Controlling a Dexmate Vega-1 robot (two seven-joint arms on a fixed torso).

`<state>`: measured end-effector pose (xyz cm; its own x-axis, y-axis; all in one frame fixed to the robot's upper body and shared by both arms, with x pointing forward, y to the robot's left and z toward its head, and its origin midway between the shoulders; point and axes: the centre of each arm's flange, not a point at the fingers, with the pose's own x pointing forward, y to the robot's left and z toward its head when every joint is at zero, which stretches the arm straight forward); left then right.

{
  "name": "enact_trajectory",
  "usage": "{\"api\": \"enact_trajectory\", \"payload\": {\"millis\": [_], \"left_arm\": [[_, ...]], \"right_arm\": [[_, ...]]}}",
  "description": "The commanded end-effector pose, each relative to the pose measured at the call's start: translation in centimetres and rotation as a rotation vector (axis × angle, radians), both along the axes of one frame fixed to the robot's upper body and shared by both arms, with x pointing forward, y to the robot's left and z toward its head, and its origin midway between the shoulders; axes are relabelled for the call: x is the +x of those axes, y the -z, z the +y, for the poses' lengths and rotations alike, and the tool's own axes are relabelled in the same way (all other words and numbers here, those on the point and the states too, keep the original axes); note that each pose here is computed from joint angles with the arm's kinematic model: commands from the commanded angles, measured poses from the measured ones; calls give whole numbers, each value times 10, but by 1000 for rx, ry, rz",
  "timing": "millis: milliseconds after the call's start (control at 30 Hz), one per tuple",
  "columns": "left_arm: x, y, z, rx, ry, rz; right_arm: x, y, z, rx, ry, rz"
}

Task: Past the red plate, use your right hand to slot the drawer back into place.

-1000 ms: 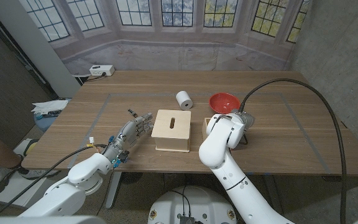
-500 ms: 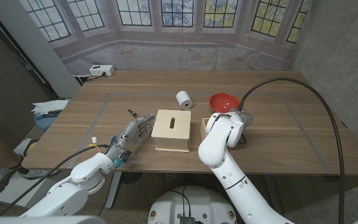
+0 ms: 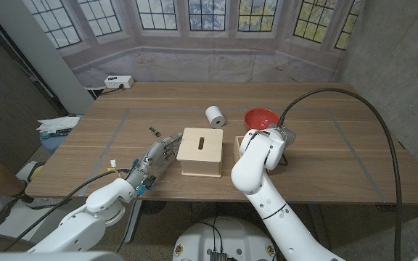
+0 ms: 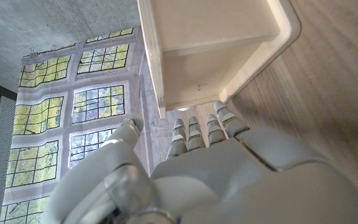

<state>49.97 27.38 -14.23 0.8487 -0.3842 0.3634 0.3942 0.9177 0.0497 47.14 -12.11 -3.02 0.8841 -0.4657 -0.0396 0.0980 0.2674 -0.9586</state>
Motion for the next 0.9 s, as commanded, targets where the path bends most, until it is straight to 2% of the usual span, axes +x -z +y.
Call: {"api": "enact_trajectory", "payload": {"millis": [33,900], "left_arm": [[3,2,-4,-8,8,5],[12,-6,-4,-24,20,-33]], "right_arm": [[-3,-3,3,11,6,-16],[-7,6,17,44,66,-112]]}}
